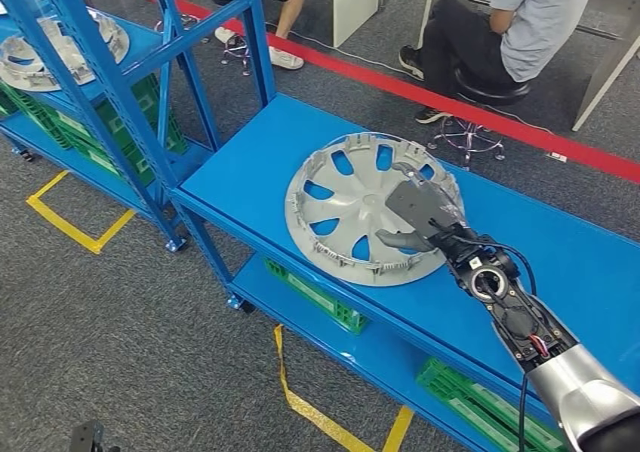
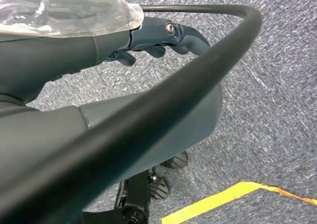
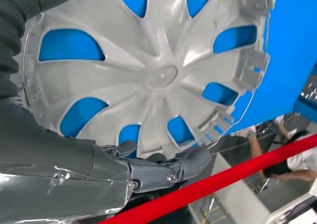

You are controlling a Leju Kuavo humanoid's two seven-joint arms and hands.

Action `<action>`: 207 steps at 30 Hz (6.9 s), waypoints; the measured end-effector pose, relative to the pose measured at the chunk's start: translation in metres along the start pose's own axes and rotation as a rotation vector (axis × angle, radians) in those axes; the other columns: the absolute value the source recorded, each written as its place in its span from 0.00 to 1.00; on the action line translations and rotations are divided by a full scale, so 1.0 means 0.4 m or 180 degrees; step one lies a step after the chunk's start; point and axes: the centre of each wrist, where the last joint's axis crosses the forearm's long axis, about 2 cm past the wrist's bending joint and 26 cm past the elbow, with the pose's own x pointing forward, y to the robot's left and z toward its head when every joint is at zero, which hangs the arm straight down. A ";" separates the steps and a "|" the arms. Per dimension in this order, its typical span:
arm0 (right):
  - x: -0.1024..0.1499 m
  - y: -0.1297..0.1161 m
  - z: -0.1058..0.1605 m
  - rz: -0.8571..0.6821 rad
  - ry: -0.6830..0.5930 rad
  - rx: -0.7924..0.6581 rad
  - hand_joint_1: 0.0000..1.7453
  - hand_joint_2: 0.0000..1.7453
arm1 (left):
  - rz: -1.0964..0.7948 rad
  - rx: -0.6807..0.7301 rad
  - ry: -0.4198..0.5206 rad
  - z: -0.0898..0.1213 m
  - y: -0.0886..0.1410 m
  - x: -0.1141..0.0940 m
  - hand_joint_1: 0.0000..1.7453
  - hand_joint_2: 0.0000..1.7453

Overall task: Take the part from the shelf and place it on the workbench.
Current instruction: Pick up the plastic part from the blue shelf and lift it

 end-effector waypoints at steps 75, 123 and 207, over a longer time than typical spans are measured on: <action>0.034 0.069 0.023 0.1413 0.0840 0.1659 0.00 1.00 | 0.0000 -0.0028 0.0022 -0.002 -0.003 0.006 0.00 0.00; 0.016 0.070 0.008 0.1703 0.0820 0.1745 0.70 1.00 | 0.0050 -0.0030 0.0052 -0.004 -0.002 0.011 0.00 0.00; -0.019 0.144 0.062 0.1293 0.0451 0.1196 0.89 1.00 | 0.0369 -0.0128 -0.0109 -0.001 0.012 0.005 0.00 0.00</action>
